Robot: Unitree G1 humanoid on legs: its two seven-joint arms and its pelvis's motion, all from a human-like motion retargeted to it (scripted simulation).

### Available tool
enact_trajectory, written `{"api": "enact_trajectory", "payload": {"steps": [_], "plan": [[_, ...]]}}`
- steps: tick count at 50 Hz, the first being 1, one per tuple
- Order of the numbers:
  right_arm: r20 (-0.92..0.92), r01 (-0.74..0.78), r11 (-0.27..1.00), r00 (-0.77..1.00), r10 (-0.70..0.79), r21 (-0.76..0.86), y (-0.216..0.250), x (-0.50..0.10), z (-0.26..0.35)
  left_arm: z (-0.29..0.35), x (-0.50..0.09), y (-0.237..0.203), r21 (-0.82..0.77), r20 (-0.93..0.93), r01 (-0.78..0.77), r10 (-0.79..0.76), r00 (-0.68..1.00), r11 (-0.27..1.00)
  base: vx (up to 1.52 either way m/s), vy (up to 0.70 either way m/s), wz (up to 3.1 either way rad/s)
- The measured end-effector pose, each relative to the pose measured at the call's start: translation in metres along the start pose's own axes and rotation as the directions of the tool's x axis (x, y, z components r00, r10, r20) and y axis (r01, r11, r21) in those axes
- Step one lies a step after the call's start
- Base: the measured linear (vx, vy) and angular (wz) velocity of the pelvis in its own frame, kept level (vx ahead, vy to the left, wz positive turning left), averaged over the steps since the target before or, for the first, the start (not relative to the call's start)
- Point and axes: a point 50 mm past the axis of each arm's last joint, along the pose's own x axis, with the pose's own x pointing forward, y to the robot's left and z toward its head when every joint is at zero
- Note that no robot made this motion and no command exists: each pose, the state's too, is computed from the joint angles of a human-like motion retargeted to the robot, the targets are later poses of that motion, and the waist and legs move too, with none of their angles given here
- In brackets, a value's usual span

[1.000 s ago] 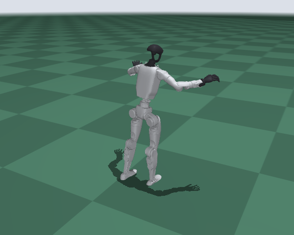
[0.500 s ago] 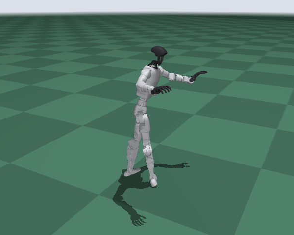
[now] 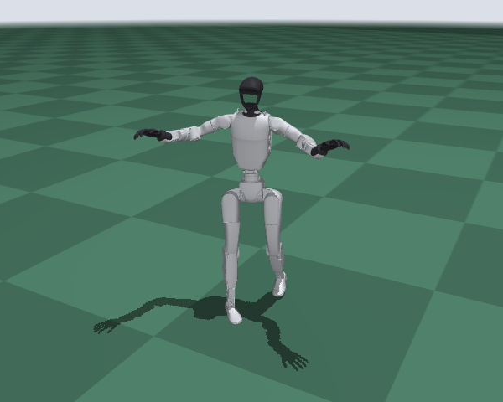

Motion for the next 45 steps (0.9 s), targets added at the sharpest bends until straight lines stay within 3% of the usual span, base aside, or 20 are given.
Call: {"api": "enact_trajectory", "payload": {"steps": [4, 11, 18, 30, 40, 45], "plan": [[-0.022, 0.003, 1.000, 1.000, -0.003, 0.009, 0.003, -0.001, -0.004, -0.003, 0.003, 0.002, -0.085, -0.048, -0.022, 0.018, 0.999, 0.996, -0.40, 0.21, -1.36], [-0.168, -0.088, 0.996, 0.982, 0.082, -0.032, 0.003, 0.001, -0.022, -0.030, 0.002, -0.005, 0.054, -0.234, 0.127, -0.111, 0.966, 0.990, -0.48, 0.20, -1.07], [-0.118, -0.046, 0.998, 0.992, 0.050, 0.031, 0.004, 0.008, -0.011, -0.040, -0.003, -0.010, 0.061, -0.197, 0.129, -0.114, 0.974, 0.990, -0.38, 0.03, -0.89], [-0.037, -0.113, 0.992, 0.993, 0.115, 0.051, 0.028, 0.009, 0.010, -0.055, 0.009, 0.007, 0.137, -0.145, 0.094, -0.074, 0.987, 0.986, -0.42, -0.20, -0.64], [0.068, 0.135, 0.990, 0.988, -0.138, 0.046, -0.014, 0.036, 0.041, -0.030, 0.009, 0.011, -0.173, -0.083, -0.071, 0.057, 0.995, 0.982, -0.63, -0.34, -0.18], [0.024, 0.114, 0.993, 0.993, -0.114, 0.006, -0.018, 0.038, 0.032, -0.030, 0.001, -0.003, -0.112, -0.100, 0.004, -0.015, 0.995, 0.994, -0.60, -0.23, 0.68]]}}
